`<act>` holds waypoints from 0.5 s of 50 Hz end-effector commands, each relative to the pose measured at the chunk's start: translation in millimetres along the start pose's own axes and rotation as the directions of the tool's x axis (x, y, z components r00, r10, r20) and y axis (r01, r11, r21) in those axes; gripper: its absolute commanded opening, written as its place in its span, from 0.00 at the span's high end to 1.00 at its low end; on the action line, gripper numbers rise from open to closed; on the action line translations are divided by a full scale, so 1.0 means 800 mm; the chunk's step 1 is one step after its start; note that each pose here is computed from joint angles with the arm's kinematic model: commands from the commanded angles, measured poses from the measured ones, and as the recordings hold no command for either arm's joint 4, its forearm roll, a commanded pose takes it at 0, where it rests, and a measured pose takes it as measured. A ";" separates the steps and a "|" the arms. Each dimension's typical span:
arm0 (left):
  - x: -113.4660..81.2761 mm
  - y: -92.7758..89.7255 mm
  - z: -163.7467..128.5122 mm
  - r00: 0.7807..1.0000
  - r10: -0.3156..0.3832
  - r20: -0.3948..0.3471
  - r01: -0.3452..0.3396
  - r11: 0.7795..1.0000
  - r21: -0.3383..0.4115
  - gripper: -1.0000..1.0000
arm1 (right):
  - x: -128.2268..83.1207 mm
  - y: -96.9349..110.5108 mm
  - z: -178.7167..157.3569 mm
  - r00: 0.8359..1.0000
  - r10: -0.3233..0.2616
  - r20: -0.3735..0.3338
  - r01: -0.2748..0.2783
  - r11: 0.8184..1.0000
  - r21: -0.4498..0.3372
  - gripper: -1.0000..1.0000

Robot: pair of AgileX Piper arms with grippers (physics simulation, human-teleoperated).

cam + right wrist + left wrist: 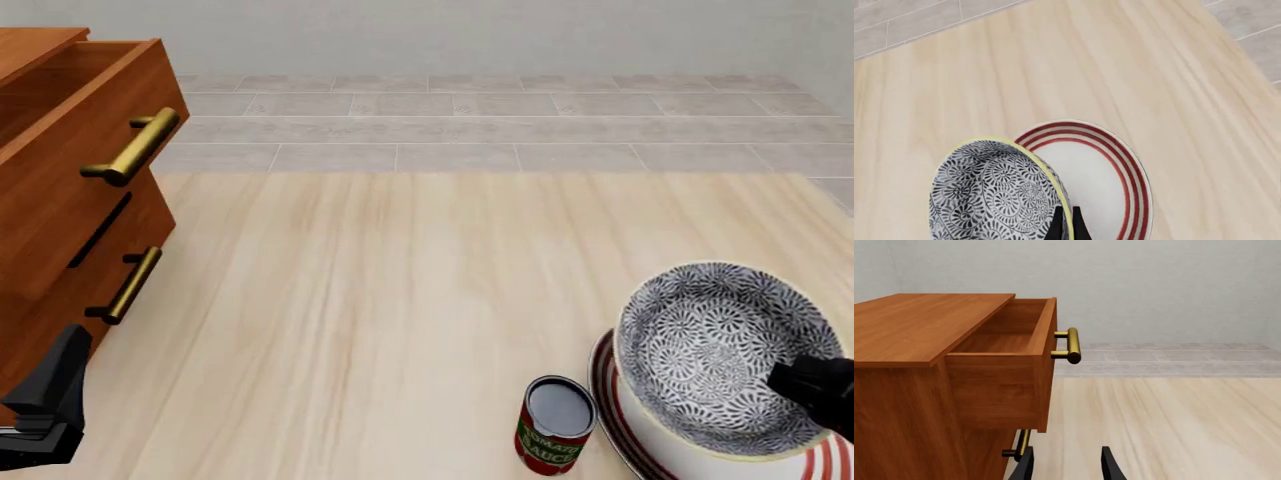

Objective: Put the bowl on the plate.

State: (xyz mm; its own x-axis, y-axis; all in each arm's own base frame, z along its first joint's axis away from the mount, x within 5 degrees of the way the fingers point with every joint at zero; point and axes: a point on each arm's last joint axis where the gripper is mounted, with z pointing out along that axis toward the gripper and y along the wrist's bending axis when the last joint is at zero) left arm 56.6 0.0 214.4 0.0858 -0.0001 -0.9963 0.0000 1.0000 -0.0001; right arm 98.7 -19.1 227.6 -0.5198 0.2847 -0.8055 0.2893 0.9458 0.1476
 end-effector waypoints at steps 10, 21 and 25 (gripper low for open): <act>0.000 0.000 0.000 1.000 0.000 0.000 0.000 1.000 0.000 0.00 | 0.029 -0.010 0.012 0.998 0.064 -0.017 -0.063 0.997 0.036 1.00; 0.000 0.000 0.000 1.000 0.000 0.000 0.000 1.000 0.000 0.00 | 0.045 -0.014 0.023 0.996 0.087 -0.035 -0.085 0.995 0.048 1.00; 0.000 0.000 0.000 1.000 0.000 0.000 0.000 1.000 0.000 0.00 | 0.048 -0.015 0.025 0.995 0.095 -0.038 -0.093 0.994 0.053 1.00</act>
State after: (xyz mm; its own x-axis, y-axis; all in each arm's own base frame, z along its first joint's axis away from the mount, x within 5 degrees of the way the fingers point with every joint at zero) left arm 56.6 0.0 214.4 0.0857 -0.0001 -0.9963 0.0001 1.0000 -0.0001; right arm 92.2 -21.9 192.7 -0.5271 0.3506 -0.7741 0.3560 0.9182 0.1734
